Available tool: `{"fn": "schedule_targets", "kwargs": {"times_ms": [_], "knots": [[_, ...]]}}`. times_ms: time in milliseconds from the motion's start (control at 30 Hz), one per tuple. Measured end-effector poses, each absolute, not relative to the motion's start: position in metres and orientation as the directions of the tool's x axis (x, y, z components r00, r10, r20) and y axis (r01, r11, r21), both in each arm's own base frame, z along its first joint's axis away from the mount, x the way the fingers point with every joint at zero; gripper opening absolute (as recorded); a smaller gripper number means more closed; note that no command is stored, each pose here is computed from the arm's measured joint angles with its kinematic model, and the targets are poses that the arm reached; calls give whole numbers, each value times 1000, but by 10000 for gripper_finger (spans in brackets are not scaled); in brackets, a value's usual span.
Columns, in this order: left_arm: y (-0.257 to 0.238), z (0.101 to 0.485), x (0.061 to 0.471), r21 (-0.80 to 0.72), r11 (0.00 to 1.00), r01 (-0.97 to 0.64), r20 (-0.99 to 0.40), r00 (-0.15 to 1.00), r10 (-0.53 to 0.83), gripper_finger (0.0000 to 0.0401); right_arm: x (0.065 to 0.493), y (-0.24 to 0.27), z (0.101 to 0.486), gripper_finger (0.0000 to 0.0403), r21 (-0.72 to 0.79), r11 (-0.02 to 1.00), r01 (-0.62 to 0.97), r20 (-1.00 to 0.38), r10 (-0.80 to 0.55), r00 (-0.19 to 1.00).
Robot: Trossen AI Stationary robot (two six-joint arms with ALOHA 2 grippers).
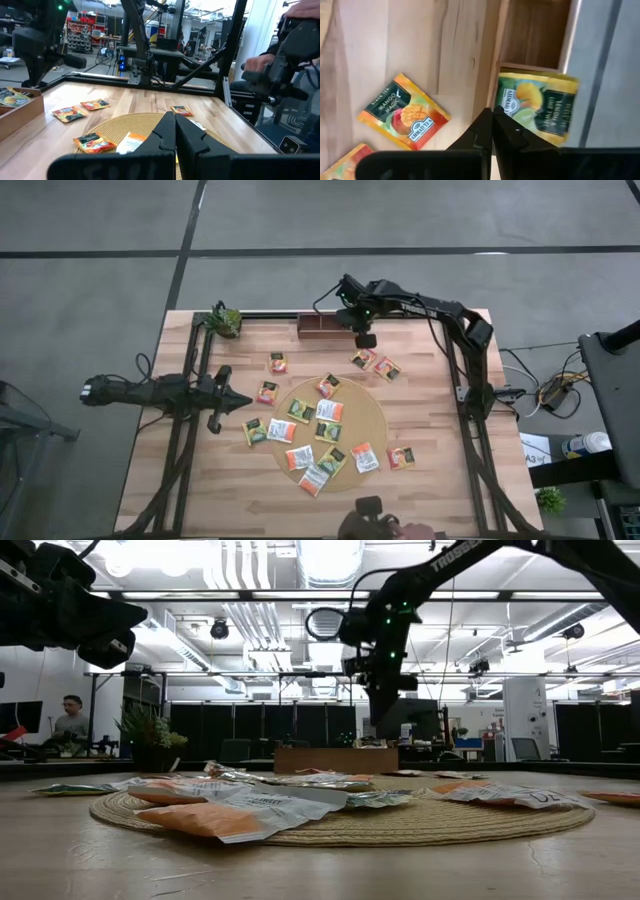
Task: Pick & Place Tea
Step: Adjust the yellow tea bags in the right section of the wooden organizer
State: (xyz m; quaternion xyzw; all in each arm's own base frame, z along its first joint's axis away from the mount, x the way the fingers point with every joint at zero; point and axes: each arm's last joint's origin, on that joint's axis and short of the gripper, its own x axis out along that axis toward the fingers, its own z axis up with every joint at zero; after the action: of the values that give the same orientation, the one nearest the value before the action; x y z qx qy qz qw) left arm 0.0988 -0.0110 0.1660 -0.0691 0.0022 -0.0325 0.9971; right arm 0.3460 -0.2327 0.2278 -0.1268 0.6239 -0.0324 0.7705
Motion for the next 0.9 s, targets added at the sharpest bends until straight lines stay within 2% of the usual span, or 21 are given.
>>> {"fn": "schedule_targets", "kwargs": {"times_ms": [433,633,900], "knots": [[-11,166,99,-138,988,64,0,998,-65,0,353,-263,201,8,-203,978,-48,-965,-191,178],[-11,166,99,-138,988,64,0,998,-65,0,353,-263,196,8,-155,986,-62,-971,-141,195],[-11,166,99,-138,988,64,0,998,-65,0,352,-266,194,8,-166,985,-49,-967,-153,205]]}}
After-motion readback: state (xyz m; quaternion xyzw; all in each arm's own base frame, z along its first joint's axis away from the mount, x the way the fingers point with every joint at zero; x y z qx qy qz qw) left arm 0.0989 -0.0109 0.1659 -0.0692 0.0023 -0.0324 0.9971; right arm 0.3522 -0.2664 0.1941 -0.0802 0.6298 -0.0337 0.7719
